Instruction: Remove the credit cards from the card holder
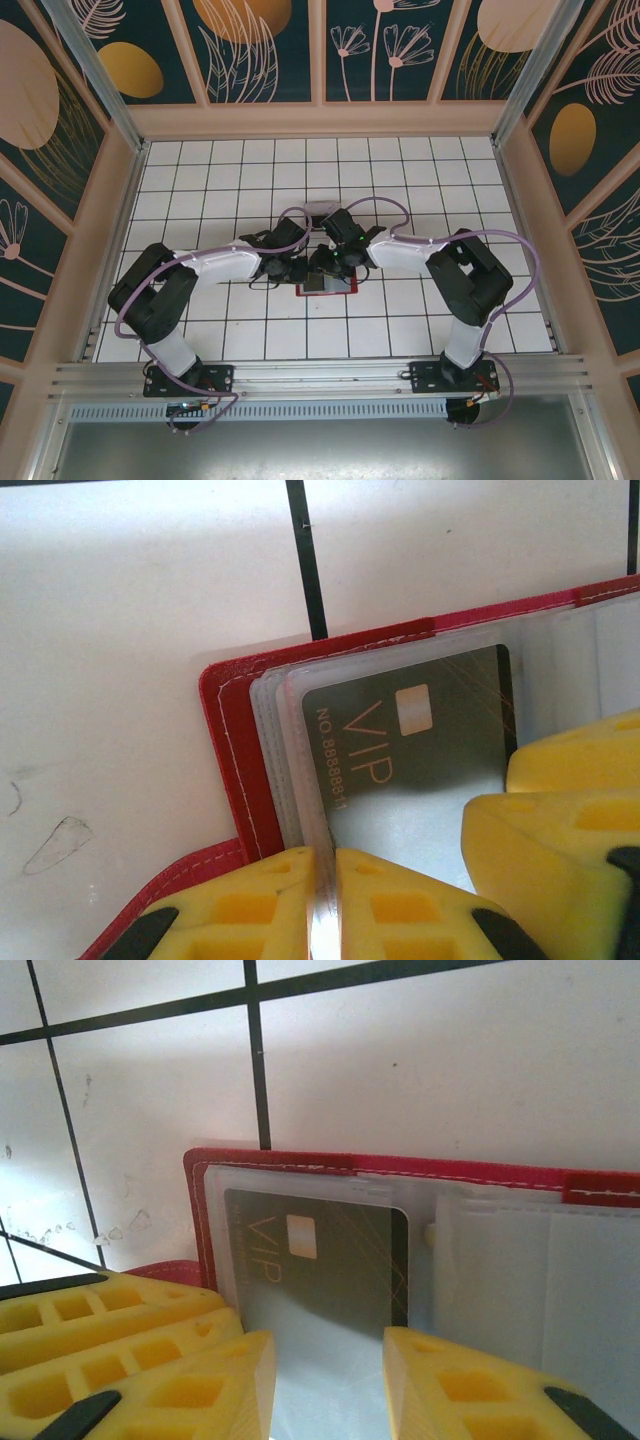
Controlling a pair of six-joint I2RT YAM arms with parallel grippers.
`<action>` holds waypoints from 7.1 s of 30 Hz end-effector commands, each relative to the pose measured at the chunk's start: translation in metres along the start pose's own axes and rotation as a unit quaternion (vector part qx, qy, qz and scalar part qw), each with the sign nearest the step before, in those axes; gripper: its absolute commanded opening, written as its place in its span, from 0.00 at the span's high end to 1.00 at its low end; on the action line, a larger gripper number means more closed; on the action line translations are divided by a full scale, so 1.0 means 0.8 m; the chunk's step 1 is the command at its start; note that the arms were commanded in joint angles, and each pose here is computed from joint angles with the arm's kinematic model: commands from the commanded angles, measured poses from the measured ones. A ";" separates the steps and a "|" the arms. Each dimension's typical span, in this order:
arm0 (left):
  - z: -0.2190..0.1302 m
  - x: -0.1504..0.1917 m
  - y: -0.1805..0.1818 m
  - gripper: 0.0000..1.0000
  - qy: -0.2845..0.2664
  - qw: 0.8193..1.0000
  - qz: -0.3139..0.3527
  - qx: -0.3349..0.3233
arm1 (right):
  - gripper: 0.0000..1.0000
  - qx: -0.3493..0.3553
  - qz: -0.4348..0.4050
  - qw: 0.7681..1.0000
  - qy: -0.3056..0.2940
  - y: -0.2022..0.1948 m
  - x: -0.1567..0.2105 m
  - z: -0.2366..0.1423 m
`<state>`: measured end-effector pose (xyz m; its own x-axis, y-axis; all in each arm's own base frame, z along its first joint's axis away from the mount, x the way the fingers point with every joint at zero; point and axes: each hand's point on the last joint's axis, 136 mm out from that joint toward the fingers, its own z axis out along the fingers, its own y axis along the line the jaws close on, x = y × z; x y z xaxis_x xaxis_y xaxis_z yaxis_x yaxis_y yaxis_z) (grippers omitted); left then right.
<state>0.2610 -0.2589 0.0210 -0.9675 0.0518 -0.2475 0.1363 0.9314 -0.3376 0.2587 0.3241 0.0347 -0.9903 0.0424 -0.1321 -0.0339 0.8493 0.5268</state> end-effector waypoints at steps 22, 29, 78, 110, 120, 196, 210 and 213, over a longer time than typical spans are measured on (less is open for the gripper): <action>0.012 0.018 0.026 0.81 0.027 0.998 -0.006 -0.049 | 0.66 0.090 -0.019 0.996 -0.018 -0.027 -0.005 -0.008; 0.011 0.017 0.033 0.82 0.027 0.997 -0.005 -0.067 | 0.66 0.048 -0.017 0.998 -0.037 -0.002 -0.014 -0.029; 0.018 0.025 0.042 0.87 0.046 0.995 0.001 -0.085 | 0.77 -0.042 -0.021 0.999 -0.013 0.000 0.007 -0.001; 0.016 0.022 0.042 0.87 0.048 0.995 0.001 -0.091 | 0.94 -0.156 -0.004 0.987 -0.036 -0.002 0.010 -0.023; 0.016 0.024 0.042 0.87 0.052 0.994 0.000 -0.093 | 0.91 -0.144 0.015 0.989 -0.039 -0.024 0.011 -0.026; -0.056 -0.027 0.020 0.81 -0.084 0.995 -0.002 -0.055 | 1.00 0.101 -0.591 0.794 -0.101 -0.005 -0.080 -0.163; -0.055 -0.011 0.035 0.80 -0.086 0.994 -0.026 -0.058 | 1.00 0.083 -0.722 0.687 -0.012 0.006 -0.094 -0.146; -0.055 -0.006 0.040 0.79 -0.085 0.994 -0.033 -0.060 | 1.00 0.080 -0.732 0.676 0.001 0.009 -0.101 -0.139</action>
<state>0.2605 -0.2202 0.0499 -0.9290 -0.0224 -0.3693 0.0750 0.9660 -0.2474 0.3255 0.2669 0.1429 0.0206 -0.8962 -0.4431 -0.9534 0.1158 -0.2785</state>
